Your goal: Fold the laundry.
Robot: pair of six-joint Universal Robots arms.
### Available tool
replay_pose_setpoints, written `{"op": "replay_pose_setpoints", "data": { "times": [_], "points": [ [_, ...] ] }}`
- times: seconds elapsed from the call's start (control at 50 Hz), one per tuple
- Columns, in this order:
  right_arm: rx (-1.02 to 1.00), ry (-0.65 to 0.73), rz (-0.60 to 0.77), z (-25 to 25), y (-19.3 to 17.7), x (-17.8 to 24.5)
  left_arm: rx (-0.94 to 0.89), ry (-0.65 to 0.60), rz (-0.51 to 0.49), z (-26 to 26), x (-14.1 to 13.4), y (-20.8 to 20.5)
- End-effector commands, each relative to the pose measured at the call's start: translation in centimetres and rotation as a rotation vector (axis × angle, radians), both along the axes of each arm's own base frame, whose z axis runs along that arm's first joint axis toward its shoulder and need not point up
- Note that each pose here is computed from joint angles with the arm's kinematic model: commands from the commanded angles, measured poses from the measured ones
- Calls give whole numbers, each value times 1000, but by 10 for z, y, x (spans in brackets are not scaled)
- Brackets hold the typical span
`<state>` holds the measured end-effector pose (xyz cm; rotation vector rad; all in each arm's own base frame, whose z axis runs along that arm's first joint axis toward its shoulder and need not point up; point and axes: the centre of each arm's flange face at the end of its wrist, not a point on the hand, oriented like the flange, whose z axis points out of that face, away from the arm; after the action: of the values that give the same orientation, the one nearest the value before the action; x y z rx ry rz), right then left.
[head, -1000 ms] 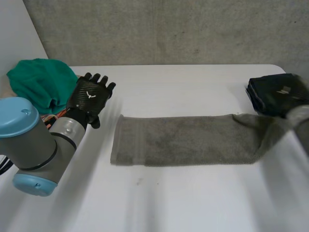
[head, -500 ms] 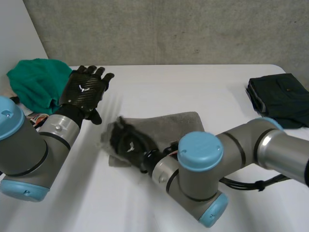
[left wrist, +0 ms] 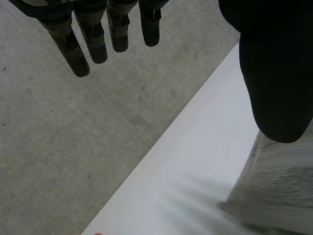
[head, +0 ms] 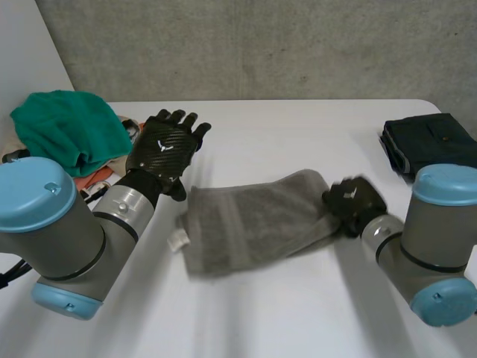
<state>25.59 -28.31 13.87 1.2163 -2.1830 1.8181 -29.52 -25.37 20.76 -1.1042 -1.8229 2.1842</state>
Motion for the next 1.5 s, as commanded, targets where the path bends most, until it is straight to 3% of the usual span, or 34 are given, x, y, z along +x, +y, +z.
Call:
{"op": "replay_pose_setpoints", "data": {
  "times": [0.02, 0.12, 0.2, 0.26, 0.32, 0.4, 0.48, 0.5, 0.6, 0.74, 0.9, 1.02, 1.12, 1.28, 1.4, 1.5],
  "points": [
    [-281, -96, 89, 64, 11, 32, -15, 6, 8, 6, 2, 0],
    [-261, -110, 449, 46, 89, 111, -20, 18, 18, 12, 6, 1],
    [-235, -25, 654, 13, 129, 136, 0, 42, 70, 13, 11, 0],
    [-175, 57, 714, -13, 138, 136, 23, 76, 133, 16, 17, -1],
    [-130, 86, 708, -17, 139, 132, 63, 98, 190, 17, 24, 0],
    [-102, 8, 642, 4, 129, 131, 105, 119, 214, 20, 27, 4],
    [-23, -219, 440, 40, 80, 112, 146, 143, 202, 21, 24, 10],
    [18, -328, 372, 54, 62, 103, 154, 150, 195, 22, 23, 11],
    [183, -475, 264, 70, 41, 87, 233, 206, 94, 25, -2, 41],
    [378, -384, 187, 41, 27, 92, 375, 206, 53, 1, -25, 51],
    [490, -323, 147, 12, 10, 99, 508, 75, 156, -51, -30, 36],
    [470, -210, 155, 2, 7, 98, 600, -14, 226, -71, -18, 33],
    [304, -80, 120, 22, 1, 91, 618, -24, 246, -70, -10, 32],
    [85, -75, 146, 64, 7, 93, 472, 115, 175, 2, -10, 35],
    [-15, -67, 241, 69, 46, 102, 341, 240, 73, 56, -5, 26],
    [-5, -59, 286, 47, 80, 94, 303, 274, -39, 76, 3, 13]
  ]
}}
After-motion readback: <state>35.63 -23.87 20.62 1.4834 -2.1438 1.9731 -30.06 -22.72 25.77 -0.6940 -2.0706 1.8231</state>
